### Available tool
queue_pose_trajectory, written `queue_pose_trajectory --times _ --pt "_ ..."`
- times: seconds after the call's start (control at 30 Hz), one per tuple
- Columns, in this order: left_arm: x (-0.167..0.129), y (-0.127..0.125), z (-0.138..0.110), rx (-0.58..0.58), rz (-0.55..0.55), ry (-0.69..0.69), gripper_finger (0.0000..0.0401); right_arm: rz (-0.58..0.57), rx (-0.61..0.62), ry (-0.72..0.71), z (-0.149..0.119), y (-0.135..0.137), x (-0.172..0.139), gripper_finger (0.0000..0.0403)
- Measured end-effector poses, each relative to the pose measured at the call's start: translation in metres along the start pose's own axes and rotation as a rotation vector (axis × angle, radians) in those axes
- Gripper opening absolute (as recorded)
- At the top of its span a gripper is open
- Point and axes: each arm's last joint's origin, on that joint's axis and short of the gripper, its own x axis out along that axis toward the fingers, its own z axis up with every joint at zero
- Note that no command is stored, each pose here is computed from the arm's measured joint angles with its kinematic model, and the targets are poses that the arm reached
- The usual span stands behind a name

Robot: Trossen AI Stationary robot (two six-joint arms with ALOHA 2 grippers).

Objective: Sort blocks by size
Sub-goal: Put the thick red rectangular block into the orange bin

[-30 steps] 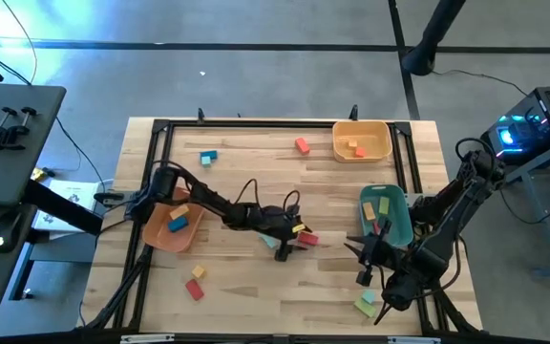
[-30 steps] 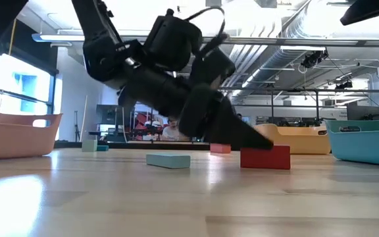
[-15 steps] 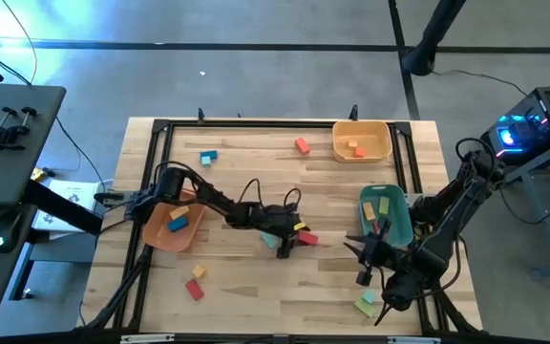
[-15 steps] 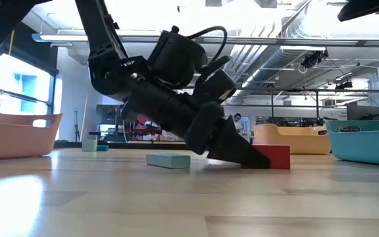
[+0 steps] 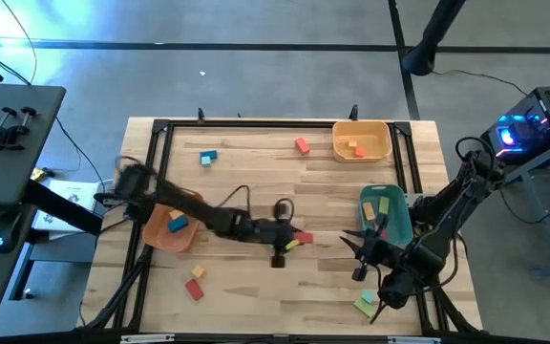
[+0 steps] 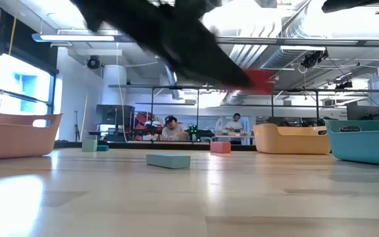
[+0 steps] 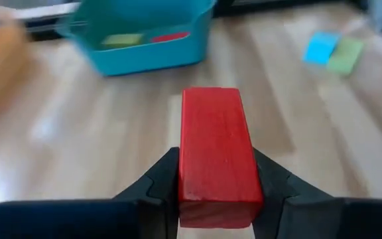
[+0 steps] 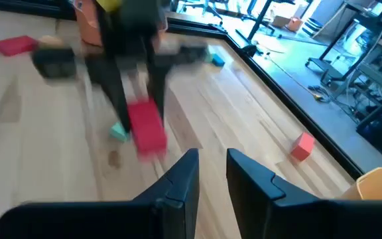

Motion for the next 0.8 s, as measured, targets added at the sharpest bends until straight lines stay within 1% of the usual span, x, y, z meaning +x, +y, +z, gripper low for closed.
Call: queue_pose_trajectory --times 0.1,0.2,0.27,0.33,0.4,0.53,0.63,0.7,0.8 --pt "-0.052 -0.008 0.022 0.054 0.142 0.067 0.0101 -0.015 -0.003 0.008 0.001 -0.002 0.004 0.0071" --pt "-0.103 -0.013 0.027 0.047 0.257 0.156 0.0101 -0.030 -0.021 0.013 0.002 -0.003 0.008 0.0071" --pt "-0.133 -0.011 0.023 -0.011 0.301 0.223 0.0101 -0.040 -0.031 0.016 0.003 -0.004 0.011 0.0071" --pt "-0.161 -0.006 0.018 -0.109 0.338 0.292 0.0101 -0.048 -0.045 0.019 0.004 -0.005 0.013 0.0071" --pt "-0.184 0.000 0.008 -0.218 0.373 0.394 0.0101 -0.054 -0.055 0.022 0.005 -0.006 0.015 0.0071" --pt "-0.218 0.010 -0.013 -0.413 0.431 0.712 0.0101 -0.058 -0.059 0.022 0.005 -0.006 0.016 0.0071" --pt "-0.229 0.013 -0.022 -0.494 0.473 0.921 0.0101 -0.070 -0.084 0.012 0.005 -0.007 0.016 0.0071" --pt "-0.233 0.013 -0.024 -0.537 0.464 1.005 0.0101 -0.077 -0.090 0.004 0.006 -0.007 0.016 0.0071" --pt "-0.233 0.012 -0.025 -0.561 0.447 1.032 0.0101 -0.078 -0.090 0.003 0.006 -0.007 0.016 0.0071"
